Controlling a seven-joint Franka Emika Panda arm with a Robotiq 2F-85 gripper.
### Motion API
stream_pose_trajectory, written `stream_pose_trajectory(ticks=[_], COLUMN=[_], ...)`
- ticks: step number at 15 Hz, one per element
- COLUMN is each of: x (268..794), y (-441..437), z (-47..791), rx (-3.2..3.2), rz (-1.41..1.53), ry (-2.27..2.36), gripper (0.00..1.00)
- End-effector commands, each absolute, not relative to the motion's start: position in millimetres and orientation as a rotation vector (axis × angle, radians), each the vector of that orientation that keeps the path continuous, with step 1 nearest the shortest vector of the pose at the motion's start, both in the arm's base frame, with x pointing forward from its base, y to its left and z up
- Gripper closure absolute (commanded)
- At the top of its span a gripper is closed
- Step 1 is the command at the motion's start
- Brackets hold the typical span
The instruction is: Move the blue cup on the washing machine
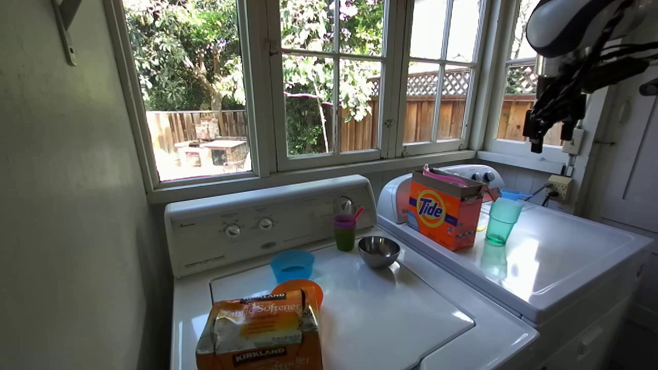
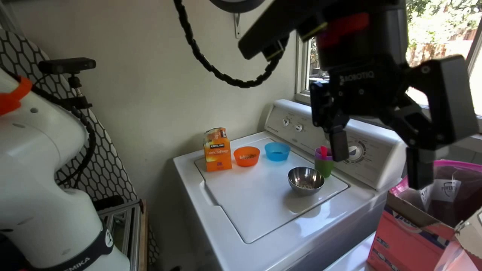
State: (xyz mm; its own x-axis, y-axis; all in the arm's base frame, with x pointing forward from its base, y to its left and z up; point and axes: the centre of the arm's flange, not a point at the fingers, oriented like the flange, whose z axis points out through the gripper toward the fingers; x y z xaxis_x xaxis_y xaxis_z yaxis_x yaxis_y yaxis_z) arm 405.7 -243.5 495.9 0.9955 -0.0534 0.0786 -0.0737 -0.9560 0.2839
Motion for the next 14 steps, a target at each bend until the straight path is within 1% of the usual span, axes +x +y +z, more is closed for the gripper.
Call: stream_pose_trajectory(ticks=[1,4,10,13,14], x=[467.3,487.1,512.7,516.1,494.7], y=[-268.8,-299.2,-346.8,-362.7,-340.3], z=[476.9,452.7,403.9,390.1,389.7], rx=[2.75,2.751,2.894,2.988,2.931], rz=[-0.056,-0.234,-0.462,-0.581,-0.49], ry=[-0.031,0.089,0.38,0.378,0.381], gripper=[0.0,0.0,0.0,0.0,0.0])
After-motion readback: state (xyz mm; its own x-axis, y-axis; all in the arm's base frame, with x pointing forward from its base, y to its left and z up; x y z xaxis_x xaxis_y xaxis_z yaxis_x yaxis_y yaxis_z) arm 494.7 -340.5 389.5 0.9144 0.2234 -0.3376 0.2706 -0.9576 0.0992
